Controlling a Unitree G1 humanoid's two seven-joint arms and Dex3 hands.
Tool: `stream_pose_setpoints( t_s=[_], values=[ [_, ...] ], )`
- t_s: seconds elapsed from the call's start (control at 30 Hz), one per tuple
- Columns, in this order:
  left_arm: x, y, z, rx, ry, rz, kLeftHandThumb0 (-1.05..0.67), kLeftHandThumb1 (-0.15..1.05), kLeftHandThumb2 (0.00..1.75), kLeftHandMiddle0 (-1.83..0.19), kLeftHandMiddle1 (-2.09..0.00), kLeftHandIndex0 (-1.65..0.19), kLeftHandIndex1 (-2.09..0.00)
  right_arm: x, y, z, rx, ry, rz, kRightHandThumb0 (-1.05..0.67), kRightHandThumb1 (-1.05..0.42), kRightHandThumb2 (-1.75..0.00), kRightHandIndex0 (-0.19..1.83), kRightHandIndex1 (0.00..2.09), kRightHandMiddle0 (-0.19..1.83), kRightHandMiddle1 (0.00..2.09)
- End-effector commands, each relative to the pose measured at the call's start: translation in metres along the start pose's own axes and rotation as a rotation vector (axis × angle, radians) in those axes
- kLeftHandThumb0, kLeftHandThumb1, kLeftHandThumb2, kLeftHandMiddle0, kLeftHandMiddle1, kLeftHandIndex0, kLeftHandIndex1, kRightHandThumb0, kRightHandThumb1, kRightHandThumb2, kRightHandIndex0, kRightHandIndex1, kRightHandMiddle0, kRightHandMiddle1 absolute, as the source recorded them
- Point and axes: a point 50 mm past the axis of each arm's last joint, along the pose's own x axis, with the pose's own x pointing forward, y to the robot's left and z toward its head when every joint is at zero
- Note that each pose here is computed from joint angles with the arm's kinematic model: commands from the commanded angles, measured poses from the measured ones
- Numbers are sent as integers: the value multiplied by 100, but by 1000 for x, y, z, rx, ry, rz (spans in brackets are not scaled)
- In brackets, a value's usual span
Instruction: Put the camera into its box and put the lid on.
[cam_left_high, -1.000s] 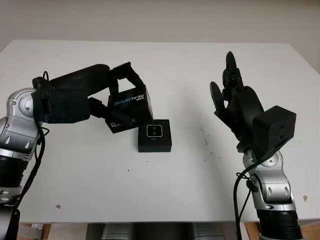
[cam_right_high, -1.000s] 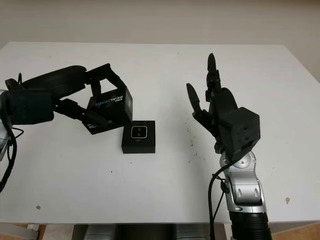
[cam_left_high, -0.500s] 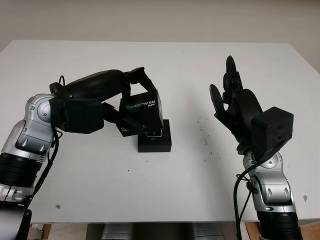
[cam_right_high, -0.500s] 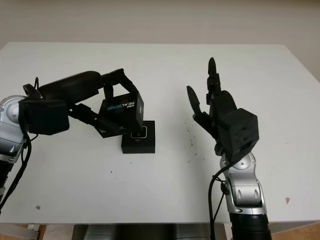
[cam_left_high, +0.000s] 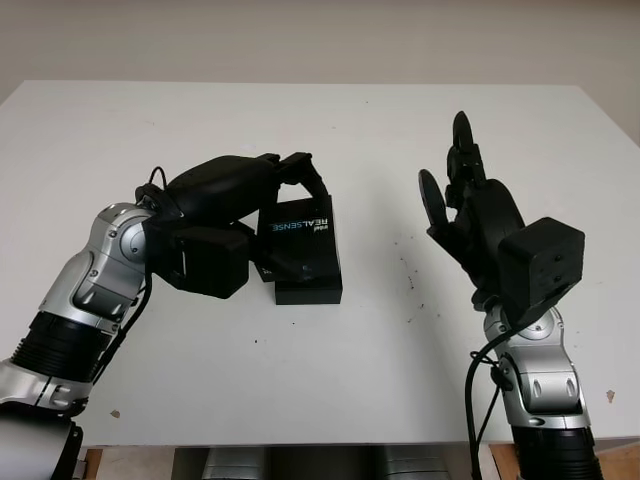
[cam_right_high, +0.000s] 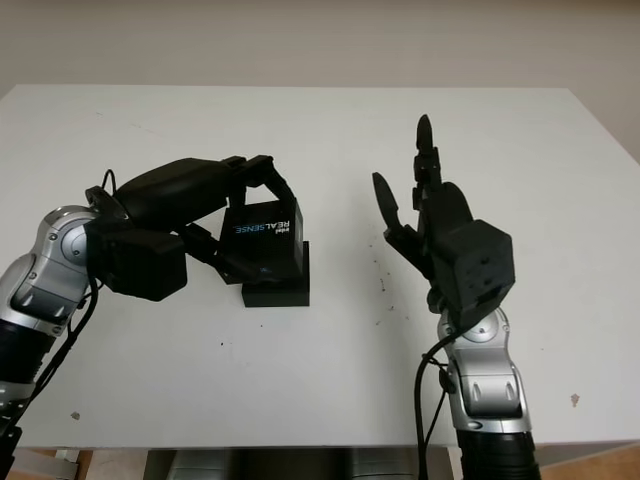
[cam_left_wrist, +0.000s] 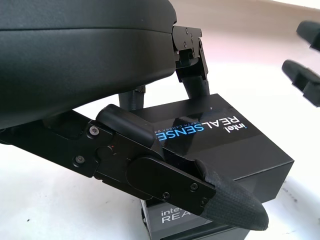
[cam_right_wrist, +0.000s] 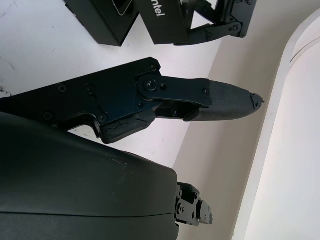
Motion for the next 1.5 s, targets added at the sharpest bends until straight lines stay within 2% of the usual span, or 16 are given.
stream_pose_setpoints(
  t_s=[0.0,0.23,0.47,0.77,1.47],
  values=[
    [0,-6,0,2,-3,-9,-12,100,5,-73,-209,-43,-209,-1,1,3,-1,-21,-9,-81,-105,-52,-19,0,-19,0],
    [3,-10,0,33,5,-45,-14,100,5,-70,-209,-43,-209,-1,1,4,8,-20,-6,-81,-105,-53,-19,0,-19,0],
    [7,-13,-1,88,11,-66,-14,99,5,-59,-209,-36,-209,-1,3,3,31,-19,3,-80,-105,-52,-19,0,-19,0],
    [13,-15,-2,78,16,-64,-12,99,5,-64,-209,-36,-209,-2,4,3,31,-21,2,-79,-105,-52,-19,0,-19,0],
    [23,-15,0,61,-1,-55,-13,97,5,-60,-209,-38,-209,-4,5,-1,34,-1,-4,-82,-105,-52,-19,0,-19,0]
  ],
)
